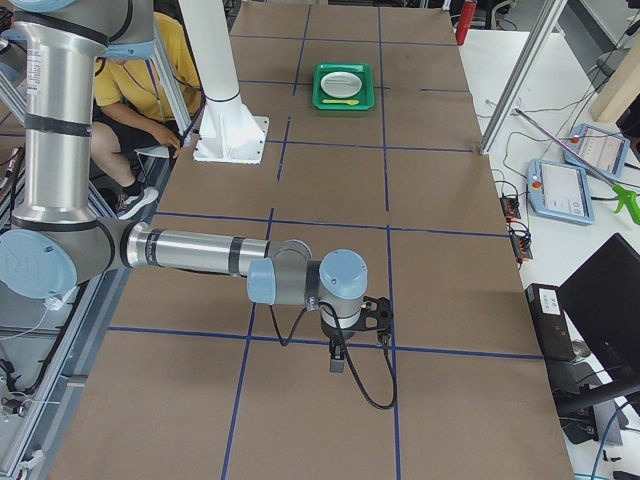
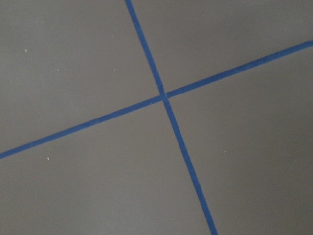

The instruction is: Place spoon

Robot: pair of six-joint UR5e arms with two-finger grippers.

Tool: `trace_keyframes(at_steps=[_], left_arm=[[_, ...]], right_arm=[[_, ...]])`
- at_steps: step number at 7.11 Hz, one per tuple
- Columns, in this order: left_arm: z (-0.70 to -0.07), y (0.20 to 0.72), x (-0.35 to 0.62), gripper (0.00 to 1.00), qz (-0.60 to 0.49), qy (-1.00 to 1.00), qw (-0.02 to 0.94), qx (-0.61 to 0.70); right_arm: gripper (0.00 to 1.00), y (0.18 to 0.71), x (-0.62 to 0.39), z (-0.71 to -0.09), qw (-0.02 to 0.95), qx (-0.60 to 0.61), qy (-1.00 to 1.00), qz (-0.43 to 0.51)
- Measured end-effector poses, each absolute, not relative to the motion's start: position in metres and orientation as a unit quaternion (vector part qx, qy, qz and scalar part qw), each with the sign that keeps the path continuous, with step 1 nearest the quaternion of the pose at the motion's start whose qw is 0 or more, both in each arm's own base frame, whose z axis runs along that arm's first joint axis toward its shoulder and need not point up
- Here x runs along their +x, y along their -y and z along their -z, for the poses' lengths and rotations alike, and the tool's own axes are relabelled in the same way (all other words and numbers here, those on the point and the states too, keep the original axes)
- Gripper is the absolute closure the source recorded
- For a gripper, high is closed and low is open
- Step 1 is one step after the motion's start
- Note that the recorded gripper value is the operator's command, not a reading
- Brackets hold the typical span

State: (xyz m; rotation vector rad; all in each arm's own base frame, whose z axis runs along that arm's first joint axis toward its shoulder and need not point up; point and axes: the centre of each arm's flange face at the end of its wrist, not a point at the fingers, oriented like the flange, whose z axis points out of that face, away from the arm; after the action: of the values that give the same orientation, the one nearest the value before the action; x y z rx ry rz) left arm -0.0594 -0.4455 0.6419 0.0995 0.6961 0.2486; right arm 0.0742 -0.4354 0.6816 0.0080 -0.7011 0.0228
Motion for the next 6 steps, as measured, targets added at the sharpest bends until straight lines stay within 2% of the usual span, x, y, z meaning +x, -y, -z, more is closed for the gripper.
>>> trace_keyframes(at_steps=[3,6], left_arm=[[-0.654,0.429,-0.078,0.0,-0.097,-0.347,0.932,0.043],[-0.648,0.435,-0.083,0.0,-0.095,-0.346,0.932,0.054]], right_arm=[[0.0,0.435,0.074,-0.682,0.939,0.004,0.343,-0.011],[0.0,0.435,0.074,-0.682,0.939,0.004,0.343,-0.011]])
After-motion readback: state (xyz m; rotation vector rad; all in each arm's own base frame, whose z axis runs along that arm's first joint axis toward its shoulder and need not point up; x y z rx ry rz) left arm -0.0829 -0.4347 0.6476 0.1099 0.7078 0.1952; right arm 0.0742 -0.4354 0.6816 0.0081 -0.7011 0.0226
